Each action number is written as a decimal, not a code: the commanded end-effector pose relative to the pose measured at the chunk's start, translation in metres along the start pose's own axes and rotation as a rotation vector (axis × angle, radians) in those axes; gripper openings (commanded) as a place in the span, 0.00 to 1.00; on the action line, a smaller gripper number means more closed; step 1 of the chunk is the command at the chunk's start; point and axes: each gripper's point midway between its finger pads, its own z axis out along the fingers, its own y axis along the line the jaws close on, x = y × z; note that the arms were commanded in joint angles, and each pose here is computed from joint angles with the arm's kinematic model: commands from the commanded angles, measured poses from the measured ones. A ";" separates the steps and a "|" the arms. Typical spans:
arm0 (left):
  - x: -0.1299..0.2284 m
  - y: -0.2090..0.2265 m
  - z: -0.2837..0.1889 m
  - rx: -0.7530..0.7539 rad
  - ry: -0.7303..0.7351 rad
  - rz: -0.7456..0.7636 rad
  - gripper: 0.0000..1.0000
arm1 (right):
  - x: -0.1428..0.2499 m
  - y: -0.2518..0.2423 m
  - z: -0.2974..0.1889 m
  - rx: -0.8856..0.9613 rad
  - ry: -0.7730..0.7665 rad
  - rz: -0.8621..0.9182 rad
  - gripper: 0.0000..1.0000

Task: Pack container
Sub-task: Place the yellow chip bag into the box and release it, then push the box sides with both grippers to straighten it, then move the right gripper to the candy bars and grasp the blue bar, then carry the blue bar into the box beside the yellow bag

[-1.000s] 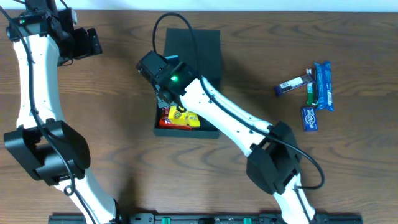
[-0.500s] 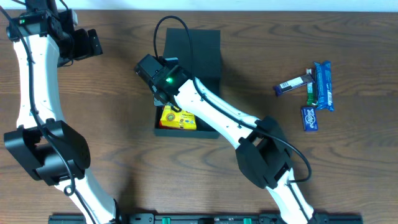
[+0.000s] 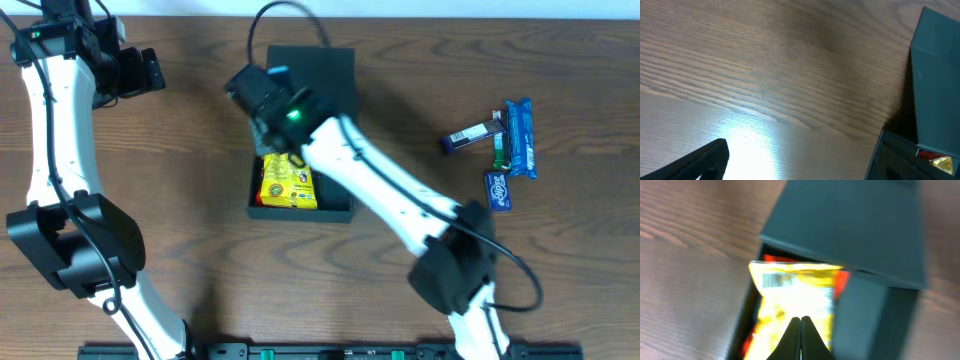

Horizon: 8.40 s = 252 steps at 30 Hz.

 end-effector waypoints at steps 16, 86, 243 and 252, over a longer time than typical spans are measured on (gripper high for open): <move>0.001 -0.005 -0.008 0.019 -0.012 0.010 0.95 | 0.100 0.031 0.075 -0.291 0.296 -0.277 0.01; 0.206 -0.152 0.113 0.285 0.491 -0.034 0.06 | 0.086 -0.193 0.063 -0.016 0.379 0.061 0.01; 0.155 -0.109 0.103 0.215 0.373 -0.007 0.06 | 0.066 -0.094 0.064 0.105 0.409 0.291 0.13; 0.155 -0.109 0.103 0.214 0.376 -0.006 0.06 | 0.084 -0.097 0.080 0.115 0.438 0.271 0.16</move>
